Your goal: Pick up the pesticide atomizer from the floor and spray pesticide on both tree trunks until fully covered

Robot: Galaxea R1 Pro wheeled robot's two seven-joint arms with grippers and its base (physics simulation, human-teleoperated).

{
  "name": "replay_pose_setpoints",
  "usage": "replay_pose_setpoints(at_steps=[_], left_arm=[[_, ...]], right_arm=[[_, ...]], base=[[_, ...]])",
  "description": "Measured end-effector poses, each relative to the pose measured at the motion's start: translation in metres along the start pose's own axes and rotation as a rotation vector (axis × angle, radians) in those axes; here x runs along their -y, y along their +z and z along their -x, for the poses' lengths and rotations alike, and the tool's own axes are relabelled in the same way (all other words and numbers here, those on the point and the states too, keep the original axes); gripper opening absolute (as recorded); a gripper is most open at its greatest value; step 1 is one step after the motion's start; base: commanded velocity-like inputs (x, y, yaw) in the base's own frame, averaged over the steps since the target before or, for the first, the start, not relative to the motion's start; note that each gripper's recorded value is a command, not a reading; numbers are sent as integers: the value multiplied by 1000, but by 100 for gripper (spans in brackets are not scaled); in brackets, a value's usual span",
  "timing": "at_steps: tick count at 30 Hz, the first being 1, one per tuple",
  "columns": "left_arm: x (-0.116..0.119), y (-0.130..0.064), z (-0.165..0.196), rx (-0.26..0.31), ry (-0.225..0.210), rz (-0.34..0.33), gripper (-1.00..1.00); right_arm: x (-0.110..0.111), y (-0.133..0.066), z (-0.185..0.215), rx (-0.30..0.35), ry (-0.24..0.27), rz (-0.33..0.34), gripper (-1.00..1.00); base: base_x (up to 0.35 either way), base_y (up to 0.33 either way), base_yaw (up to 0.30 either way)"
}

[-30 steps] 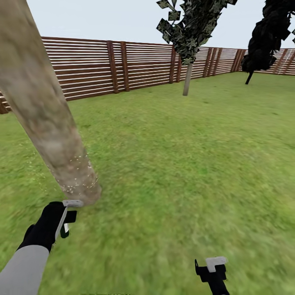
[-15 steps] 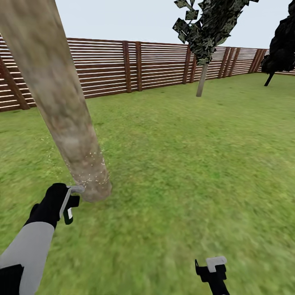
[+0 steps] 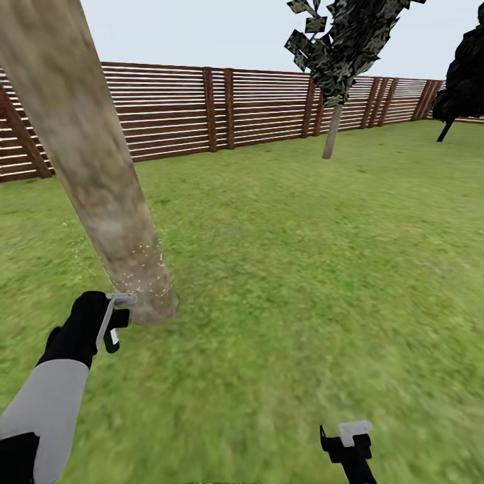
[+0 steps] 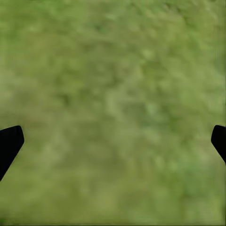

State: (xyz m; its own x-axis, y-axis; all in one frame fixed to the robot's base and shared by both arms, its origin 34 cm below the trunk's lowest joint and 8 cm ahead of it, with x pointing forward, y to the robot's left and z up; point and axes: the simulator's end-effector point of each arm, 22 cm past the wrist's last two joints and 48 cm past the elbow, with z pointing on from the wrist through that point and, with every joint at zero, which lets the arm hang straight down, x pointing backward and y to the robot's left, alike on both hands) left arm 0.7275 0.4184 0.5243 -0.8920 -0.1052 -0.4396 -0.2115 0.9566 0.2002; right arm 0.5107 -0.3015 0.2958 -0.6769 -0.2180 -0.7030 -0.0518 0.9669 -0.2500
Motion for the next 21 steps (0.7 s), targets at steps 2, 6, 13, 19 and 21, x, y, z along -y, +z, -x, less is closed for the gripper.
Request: replay_pose_setpoints(at_steps=[2,6,13,19,21], left_arm=[[-4,-5,15,19,-6,4,-100],[8,-10,38,8,17,-13,-100],[28,-22,82,-52,68,-37,-100],[33,-25,86,-41,77,-39,-100],[35,-25,85,-43,77,-43,-100]], right_arm=[[0,0,0,0,0,0,100],[1,0,0,0,0,-1,100],[2,0,0,0,-1,-3,100],[3,0,0,0,0,-4,100],[3,0,0,0,0,-4,100]], base=[[-4,-3,272],[-1,0,207],[7,-12,12],[117,-229,0],[13,-274,0]])
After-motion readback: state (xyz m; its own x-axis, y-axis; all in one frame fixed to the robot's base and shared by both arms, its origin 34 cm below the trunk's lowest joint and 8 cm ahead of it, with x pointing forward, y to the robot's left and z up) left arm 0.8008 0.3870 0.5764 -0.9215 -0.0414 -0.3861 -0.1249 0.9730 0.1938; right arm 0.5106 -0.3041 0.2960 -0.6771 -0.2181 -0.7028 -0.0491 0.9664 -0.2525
